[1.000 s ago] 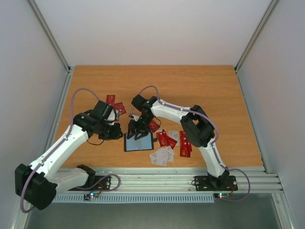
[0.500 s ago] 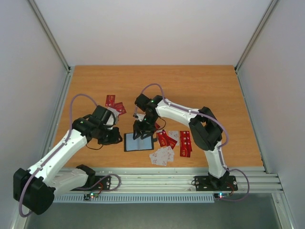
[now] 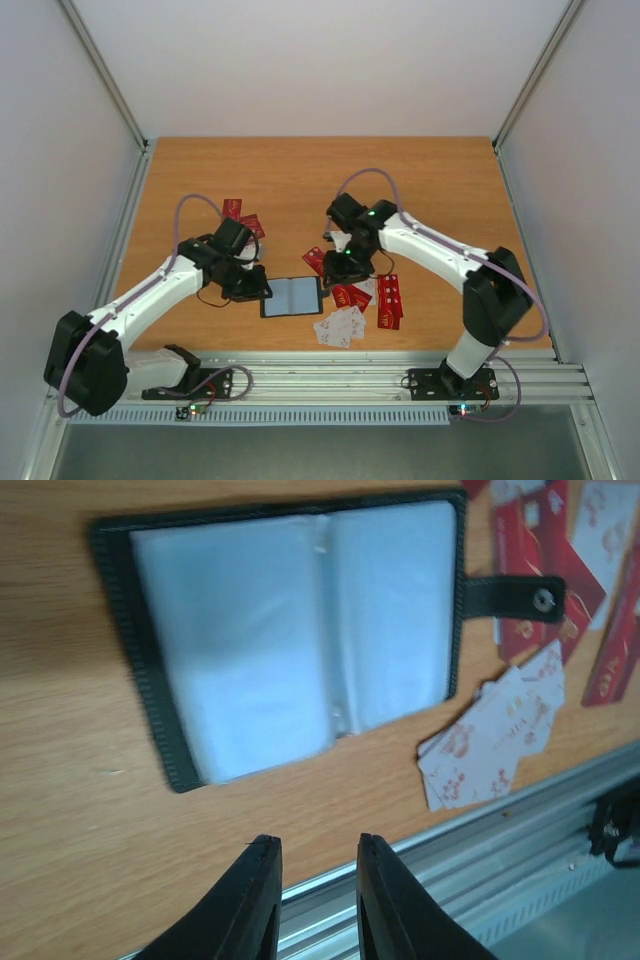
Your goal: Put the credit cards into the card holder
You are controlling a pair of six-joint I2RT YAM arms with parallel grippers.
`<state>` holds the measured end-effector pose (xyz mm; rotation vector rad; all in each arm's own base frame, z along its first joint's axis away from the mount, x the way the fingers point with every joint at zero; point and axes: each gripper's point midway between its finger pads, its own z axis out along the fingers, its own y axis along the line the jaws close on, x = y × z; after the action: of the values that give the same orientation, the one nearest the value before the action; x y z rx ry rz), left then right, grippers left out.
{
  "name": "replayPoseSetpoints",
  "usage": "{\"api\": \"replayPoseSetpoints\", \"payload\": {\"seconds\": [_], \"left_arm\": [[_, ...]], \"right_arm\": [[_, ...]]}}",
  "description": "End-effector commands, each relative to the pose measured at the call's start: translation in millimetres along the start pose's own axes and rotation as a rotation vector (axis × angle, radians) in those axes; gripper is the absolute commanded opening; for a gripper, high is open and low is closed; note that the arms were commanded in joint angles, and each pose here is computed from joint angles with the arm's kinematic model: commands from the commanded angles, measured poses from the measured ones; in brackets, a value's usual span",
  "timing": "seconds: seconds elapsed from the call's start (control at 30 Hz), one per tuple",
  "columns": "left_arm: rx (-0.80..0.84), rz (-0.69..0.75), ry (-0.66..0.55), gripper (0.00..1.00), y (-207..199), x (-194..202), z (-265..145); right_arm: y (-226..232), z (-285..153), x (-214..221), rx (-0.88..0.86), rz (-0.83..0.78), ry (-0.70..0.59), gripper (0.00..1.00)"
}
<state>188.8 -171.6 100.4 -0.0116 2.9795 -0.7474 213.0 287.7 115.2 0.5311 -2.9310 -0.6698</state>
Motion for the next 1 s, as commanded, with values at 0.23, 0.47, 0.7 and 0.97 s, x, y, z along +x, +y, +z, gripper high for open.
{"api": "replayPoseSetpoints", "payload": {"seconds": [0.23,0.47,0.7,0.97], "left_arm": [[0.173,0.281,0.076,0.31,-80,9,35],[0.176,0.374,0.143,0.36,-99,26,60],[0.119,0.423,0.218,0.37,-101,42,94],[0.086,0.454,0.238,0.39,-109,41,116]], "right_arm": [[-77,-11,59,0.010,0.300,-0.086,0.47],[-83,3,86,-0.112,0.406,-0.051,0.48],[-72,28,104,-0.278,0.499,-0.009,0.48],[-73,47,118,-0.302,0.545,0.015,0.48]]}}
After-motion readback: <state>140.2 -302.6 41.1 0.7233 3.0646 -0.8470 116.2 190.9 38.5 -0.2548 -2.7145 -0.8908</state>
